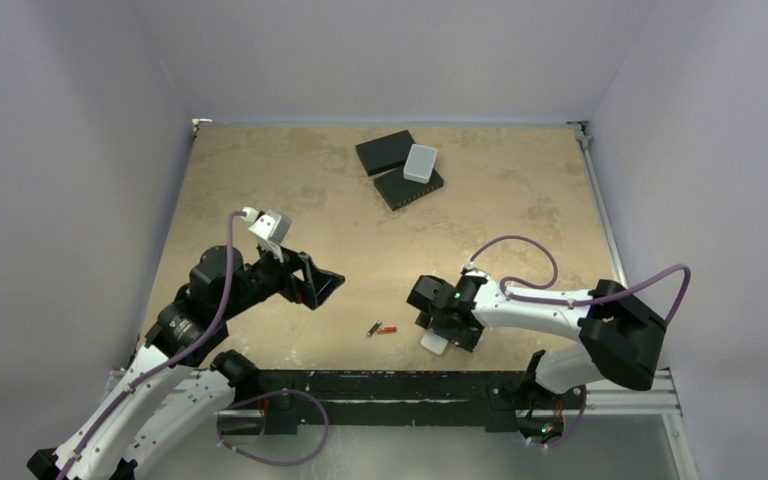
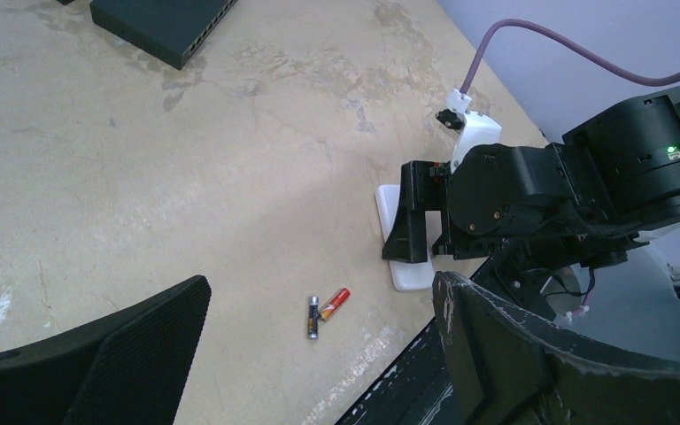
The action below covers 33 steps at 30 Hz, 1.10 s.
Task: Load the batteries into the remote control
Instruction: Pick up the remote control from the center of the board.
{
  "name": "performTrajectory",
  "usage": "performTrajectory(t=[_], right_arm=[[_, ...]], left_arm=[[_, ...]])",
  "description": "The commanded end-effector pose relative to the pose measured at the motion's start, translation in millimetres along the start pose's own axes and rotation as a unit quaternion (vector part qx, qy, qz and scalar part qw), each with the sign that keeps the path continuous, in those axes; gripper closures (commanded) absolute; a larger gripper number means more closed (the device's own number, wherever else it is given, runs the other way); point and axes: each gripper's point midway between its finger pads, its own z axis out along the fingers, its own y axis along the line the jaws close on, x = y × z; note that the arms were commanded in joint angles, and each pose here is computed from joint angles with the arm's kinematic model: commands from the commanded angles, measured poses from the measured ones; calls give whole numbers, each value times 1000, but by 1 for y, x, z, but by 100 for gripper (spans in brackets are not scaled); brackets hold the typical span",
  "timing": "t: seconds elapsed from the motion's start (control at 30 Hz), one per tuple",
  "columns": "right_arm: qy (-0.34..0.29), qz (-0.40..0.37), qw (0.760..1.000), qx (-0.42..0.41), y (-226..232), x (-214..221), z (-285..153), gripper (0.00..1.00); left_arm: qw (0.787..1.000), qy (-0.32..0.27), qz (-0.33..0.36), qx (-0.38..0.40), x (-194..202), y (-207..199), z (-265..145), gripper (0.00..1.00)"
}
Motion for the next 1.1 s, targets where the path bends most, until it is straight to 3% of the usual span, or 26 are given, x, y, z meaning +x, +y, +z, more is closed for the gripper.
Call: performTrajectory(t=[0.0, 0.3, 0.67, 0.83, 1.07], right_arm=[[-10, 11, 1000, 7, 2, -1, -1, 16], [-13, -3, 1000, 11, 6, 0, -1, 22], [-21, -16, 1000, 10, 10, -2, -3, 37], [-27, -30, 999, 9, 11, -4, -4, 56], [-45, -60, 997, 6, 12, -13, -10, 91]], left_arm=[[1000, -10, 8, 13, -4, -4, 0, 2], [1000, -10, 8, 12, -4, -4, 1, 2], [1000, -10, 7, 11, -4, -4, 1, 2], [1000, -10, 8, 10, -4, -3, 2, 2], [1000, -4, 5, 7, -2, -2, 3, 2]])
